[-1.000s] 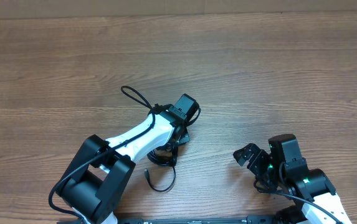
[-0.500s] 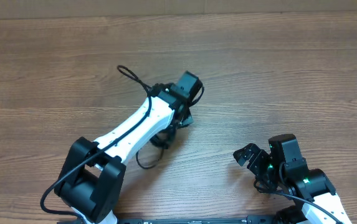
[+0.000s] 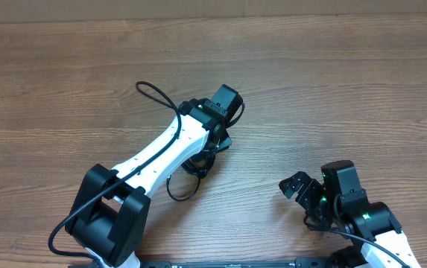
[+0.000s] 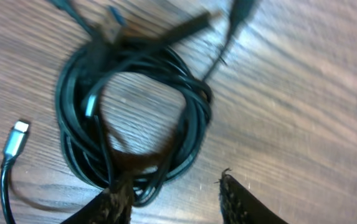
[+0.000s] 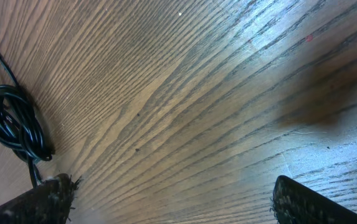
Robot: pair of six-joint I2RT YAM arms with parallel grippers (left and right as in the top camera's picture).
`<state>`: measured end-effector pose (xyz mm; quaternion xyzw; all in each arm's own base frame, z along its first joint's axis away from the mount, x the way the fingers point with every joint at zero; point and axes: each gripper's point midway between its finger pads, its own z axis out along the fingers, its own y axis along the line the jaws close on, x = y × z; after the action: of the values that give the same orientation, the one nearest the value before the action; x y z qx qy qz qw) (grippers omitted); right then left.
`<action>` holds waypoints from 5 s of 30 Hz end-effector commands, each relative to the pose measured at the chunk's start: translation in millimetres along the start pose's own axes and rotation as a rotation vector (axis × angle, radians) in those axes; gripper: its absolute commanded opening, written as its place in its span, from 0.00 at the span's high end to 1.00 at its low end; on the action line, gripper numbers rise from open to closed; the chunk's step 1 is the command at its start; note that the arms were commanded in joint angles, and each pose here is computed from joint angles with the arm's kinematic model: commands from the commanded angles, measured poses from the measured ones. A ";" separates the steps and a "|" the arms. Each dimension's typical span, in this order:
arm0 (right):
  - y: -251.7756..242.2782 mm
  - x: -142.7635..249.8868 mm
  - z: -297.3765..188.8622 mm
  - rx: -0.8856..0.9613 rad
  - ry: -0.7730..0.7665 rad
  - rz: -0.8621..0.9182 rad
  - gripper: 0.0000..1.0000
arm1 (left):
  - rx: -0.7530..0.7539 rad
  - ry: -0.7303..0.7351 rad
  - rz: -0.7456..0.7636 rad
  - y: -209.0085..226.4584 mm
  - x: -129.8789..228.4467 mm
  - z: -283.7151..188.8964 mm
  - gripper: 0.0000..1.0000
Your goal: Untangle cables
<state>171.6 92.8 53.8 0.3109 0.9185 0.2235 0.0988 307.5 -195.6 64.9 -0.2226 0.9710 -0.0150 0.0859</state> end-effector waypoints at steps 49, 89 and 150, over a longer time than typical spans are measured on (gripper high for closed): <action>3.2 -4.2 -2.7 -0.012 -0.019 0.000 0.00 | -0.082 -0.085 -0.707 4.8 -34.1 91.7 0.71; 109.9 48.7 -45.0 -0.627 0.270 -0.396 0.05 | -0.052 0.262 -1.029 44.8 33.4 -111.3 0.90; 215.3 140.4 -47.8 -0.485 0.021 -0.891 0.96 | -0.062 -0.057 -1.133 77.9 -22.9 -101.9 0.96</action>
<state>183.8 307.5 160.7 -0.0928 0.9054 0.3034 0.2822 254.0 -150.8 161.4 -0.6870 0.7254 -0.0346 0.0258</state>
